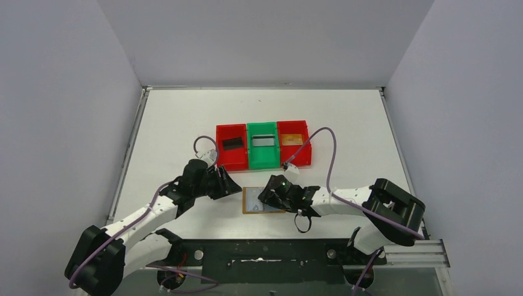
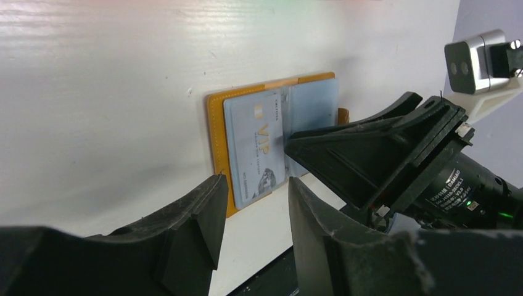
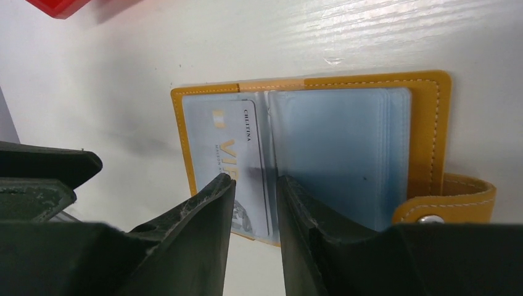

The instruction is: Take the credit cards out of the card holder

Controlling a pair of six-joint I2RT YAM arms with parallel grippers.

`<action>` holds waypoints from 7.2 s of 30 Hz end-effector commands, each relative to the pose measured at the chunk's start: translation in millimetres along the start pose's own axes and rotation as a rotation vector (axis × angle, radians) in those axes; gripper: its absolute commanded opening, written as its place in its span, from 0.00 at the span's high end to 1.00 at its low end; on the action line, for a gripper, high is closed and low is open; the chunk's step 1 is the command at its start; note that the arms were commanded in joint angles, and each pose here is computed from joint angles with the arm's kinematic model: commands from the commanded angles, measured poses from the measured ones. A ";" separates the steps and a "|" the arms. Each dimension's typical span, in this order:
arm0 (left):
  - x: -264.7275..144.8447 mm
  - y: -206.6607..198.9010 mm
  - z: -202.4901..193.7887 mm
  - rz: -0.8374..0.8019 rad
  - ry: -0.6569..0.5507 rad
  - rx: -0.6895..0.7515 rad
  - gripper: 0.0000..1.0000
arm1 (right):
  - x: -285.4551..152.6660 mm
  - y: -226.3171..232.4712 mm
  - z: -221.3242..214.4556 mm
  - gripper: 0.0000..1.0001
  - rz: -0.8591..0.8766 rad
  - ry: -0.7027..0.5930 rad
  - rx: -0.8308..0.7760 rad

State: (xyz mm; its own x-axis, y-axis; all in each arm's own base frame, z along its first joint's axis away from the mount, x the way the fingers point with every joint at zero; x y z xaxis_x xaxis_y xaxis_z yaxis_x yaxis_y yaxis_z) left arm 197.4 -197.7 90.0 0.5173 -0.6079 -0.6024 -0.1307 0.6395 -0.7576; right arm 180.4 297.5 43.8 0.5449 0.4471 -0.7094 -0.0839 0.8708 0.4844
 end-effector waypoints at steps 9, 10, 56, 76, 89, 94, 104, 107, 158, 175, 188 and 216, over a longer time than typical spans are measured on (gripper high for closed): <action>-2.1 -28.6 -5.0 -0.147 0.067 0.031 0.50 | 8.0 10.7 -3.0 0.71 0.026 0.036 -0.003; -1.4 -31.5 -5.2 -0.156 0.075 0.036 0.52 | 8.5 9.3 -2.2 0.73 0.012 0.031 -0.003; 45.3 -0.1 -33.7 0.129 0.159 0.176 0.66 | 11.4 -11.2 -12.5 0.75 -0.042 0.021 0.051; 42.0 41.5 -49.5 0.264 0.167 0.180 0.81 | 7.2 14.3 -2.4 0.81 0.112 -0.011 0.084; 40.6 43.0 -51.0 0.263 0.171 0.179 0.92 | 1.2 27.7 3.3 0.99 0.222 -0.037 0.087; 39.5 46.5 -48.8 0.288 0.158 0.180 0.96 | -1.2 15.9 4.9 1.00 0.157 -0.049 0.090; 39.3 48.3 -48.1 0.303 0.154 0.177 0.99 | -7.7 2.7 6.3 1.00 0.115 -0.065 0.108; 39.1 46.9 -48.3 0.294 0.154 0.175 0.99 | -6.4 3.0 3.4 0.91 0.114 -0.049 0.103; 19.7 -14.6 -24.6 0.133 0.072 0.216 0.70 | 1.6 -0.5 0.9 0.78 0.044 -0.024 0.086; 39.8 6.1 -51.7 0.132 0.210 0.182 0.70 | 3.6 -1.3 -0.2 0.70 0.039 -0.022 0.092; 33.1 38.3 -56.3 0.228 0.194 0.176 0.82 | 1.6 10.8 3.8 0.73 0.181 -0.065 0.159; 22.1 -35.9 -27.1 0.012 0.082 0.244 0.68 | -6.1 -11.3 7.5 0.96 0.172 -0.096 0.234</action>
State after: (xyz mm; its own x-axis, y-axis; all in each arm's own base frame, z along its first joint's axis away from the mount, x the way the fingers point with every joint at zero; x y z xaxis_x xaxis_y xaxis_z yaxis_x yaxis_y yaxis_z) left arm 174.5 -230.8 71.9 0.4182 -0.5902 -0.6905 -0.0075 0.7579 -0.6523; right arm 177.7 281.0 43.5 0.5990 0.5516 -0.5805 0.0031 0.7233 0.6905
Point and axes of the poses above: each gripper's point midway between its finger pads, its own x axis out along the fingers, its own y axis along the line the jaws close on, z = x × y, the point moved 2 cm from there along -x, back along the fingers, and after that the axes turned 11 degrees about -x, right-handed, at the moved point
